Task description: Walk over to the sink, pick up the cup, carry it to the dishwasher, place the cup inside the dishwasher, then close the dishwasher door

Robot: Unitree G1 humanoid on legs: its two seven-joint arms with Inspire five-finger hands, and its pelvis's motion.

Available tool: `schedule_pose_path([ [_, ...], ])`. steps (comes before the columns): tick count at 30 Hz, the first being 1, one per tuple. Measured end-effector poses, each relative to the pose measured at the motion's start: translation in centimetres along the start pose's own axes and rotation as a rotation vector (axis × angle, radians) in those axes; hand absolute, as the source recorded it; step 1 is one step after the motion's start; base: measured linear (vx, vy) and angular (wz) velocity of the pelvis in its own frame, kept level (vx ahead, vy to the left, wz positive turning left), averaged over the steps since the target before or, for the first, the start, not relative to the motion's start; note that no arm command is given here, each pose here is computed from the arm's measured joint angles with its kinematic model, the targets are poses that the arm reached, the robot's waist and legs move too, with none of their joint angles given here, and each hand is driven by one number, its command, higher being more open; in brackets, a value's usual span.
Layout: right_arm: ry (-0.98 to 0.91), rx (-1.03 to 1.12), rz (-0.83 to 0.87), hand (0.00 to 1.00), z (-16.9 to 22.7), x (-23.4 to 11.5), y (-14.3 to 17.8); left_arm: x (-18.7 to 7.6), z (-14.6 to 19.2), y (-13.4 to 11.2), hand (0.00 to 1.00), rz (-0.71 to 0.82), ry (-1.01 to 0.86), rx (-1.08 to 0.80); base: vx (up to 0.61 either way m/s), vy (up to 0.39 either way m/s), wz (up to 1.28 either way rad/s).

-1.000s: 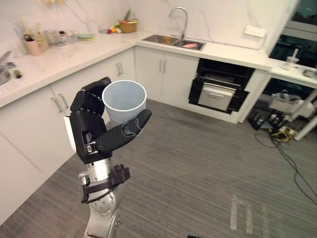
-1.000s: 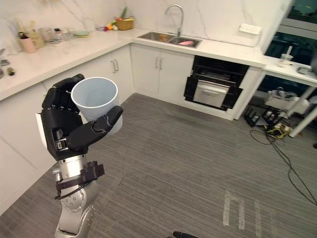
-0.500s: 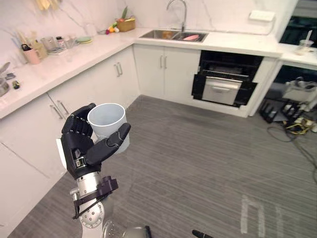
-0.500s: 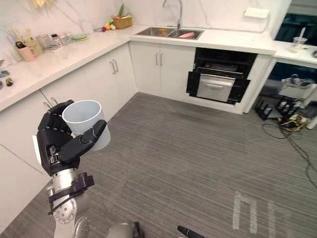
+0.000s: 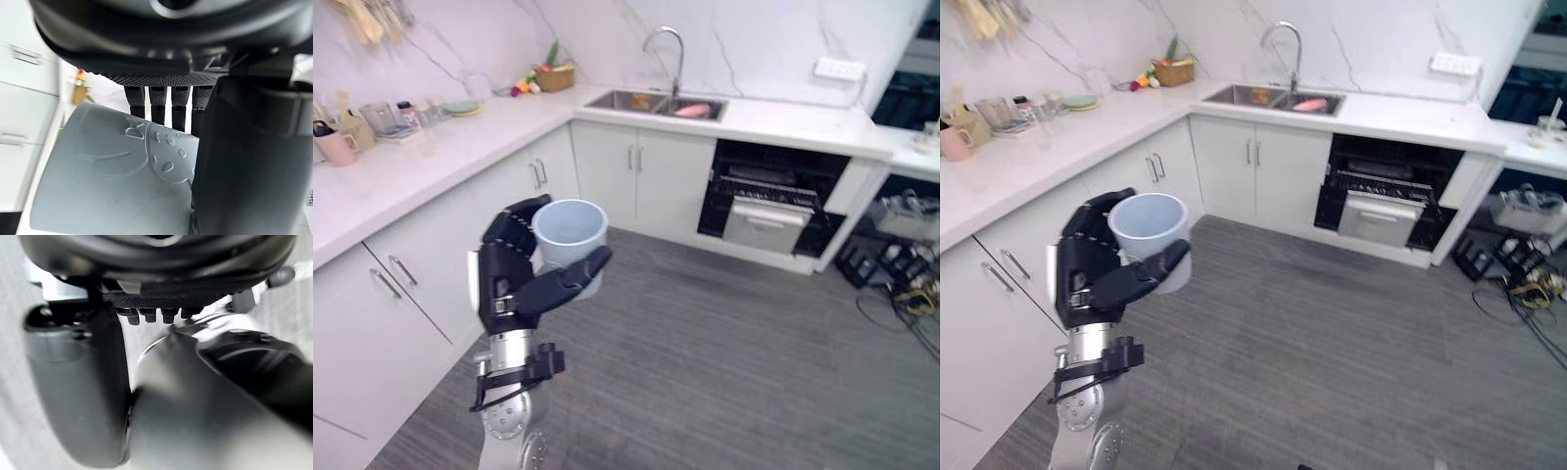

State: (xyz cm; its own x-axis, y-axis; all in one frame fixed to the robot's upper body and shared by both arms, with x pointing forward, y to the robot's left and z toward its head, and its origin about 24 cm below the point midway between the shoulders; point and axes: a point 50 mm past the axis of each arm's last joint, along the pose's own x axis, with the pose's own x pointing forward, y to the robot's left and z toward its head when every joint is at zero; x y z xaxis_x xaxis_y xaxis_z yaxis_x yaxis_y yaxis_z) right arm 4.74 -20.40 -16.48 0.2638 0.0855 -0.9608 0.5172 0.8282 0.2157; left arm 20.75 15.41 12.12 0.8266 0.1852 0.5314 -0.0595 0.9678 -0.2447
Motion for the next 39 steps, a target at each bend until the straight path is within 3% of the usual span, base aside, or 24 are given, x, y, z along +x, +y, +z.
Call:
schedule_pose_path([
  [5,-0.077,-0.004,0.071,1.00,1.8,-0.2,1.3,1.1,-0.4,-0.9,0.00,-0.018,-0.015,-0.046,0.45,-0.134,0.61],
  [14,-0.084,-0.060,0.053,1.00,3.9,-1.1,0.6,-1.0,-1.9,-2.3,0.00,-0.013,0.079,-0.121,0.54,-0.300,0.42],
  [19,-0.061,-0.074,-0.018,1.00,2.8,-1.5,-0.3,-1.7,-1.6,-2.6,0.00,-0.024,0.063,-0.167,0.53,-0.226,0.00],
  [29,-0.054,-0.119,-0.051,1.00,3.0,0.3,1.8,-1.8,-1.4,-1.9,0.00,-0.081,0.058,-0.163,0.54,0.094,-0.91],
  [34,-0.161,-0.073,-0.157,1.00,2.5,0.4,2.6,-1.3,-1.2,-2.6,0.00,-0.131,0.073,-0.173,0.35,0.152,-0.65],
  [39,-0.325,-0.137,-0.133,1.00,4.6,-0.1,4.5,0.2,-0.1,-3.8,0.00,-0.136,-0.020,-0.161,0.26,0.105,-0.75],
])
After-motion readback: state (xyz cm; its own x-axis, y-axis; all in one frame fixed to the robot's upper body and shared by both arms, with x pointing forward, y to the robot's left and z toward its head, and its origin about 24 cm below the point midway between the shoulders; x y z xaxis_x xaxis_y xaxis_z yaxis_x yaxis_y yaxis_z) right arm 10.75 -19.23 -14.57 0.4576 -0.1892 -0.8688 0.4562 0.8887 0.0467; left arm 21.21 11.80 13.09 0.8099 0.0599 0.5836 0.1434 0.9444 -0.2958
